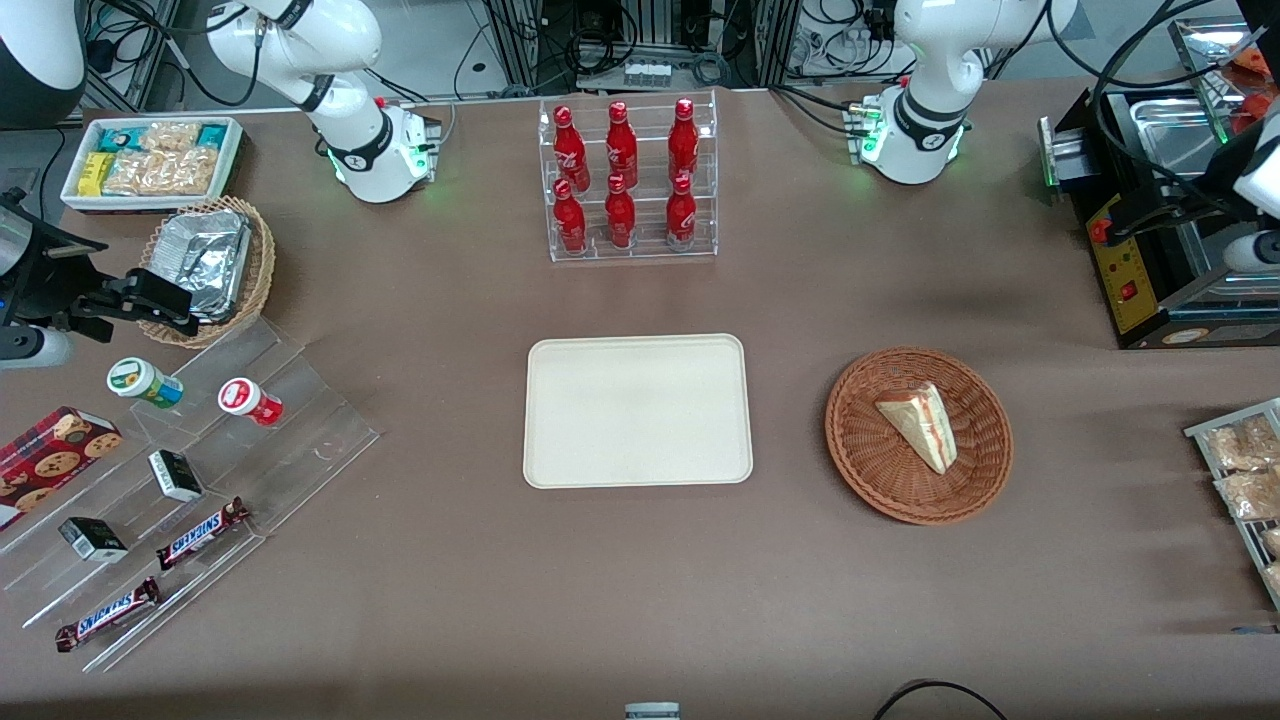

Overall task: Place sandwich from basket to tray
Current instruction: 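Move the left gripper over the wrapped sandwich in the wicker basket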

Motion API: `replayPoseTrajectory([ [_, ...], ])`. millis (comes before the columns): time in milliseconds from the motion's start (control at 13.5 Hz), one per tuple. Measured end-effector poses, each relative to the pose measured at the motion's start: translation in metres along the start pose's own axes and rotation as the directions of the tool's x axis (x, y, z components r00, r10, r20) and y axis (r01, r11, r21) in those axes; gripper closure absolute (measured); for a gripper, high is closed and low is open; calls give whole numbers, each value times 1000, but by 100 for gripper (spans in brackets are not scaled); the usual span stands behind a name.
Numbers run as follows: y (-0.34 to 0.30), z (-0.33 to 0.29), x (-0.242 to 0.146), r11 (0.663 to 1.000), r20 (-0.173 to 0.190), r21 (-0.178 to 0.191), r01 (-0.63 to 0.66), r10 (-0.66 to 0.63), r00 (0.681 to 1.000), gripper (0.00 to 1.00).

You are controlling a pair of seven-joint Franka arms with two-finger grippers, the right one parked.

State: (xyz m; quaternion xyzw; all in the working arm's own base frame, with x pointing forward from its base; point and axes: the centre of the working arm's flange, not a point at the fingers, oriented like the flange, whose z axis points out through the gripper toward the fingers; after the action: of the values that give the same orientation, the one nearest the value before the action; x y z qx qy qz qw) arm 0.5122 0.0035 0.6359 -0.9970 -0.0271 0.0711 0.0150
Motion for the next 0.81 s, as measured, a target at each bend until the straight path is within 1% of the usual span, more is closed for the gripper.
replayPoseTrajectory([
  [296,3,4,5,1000,0,2,-5,5,1000,0],
  [370,4,8,13,1000,-15,1,-5,5,1000,0],
  [444,5,16,26,1000,-30,1,0,0,1000,0],
  [519,6,28,40,1000,-29,1,13,-13,999,0],
  [667,9,61,71,998,-18,2,55,-55,998,0],
  [815,13,92,98,988,-19,0,155,-155,988,0],
])
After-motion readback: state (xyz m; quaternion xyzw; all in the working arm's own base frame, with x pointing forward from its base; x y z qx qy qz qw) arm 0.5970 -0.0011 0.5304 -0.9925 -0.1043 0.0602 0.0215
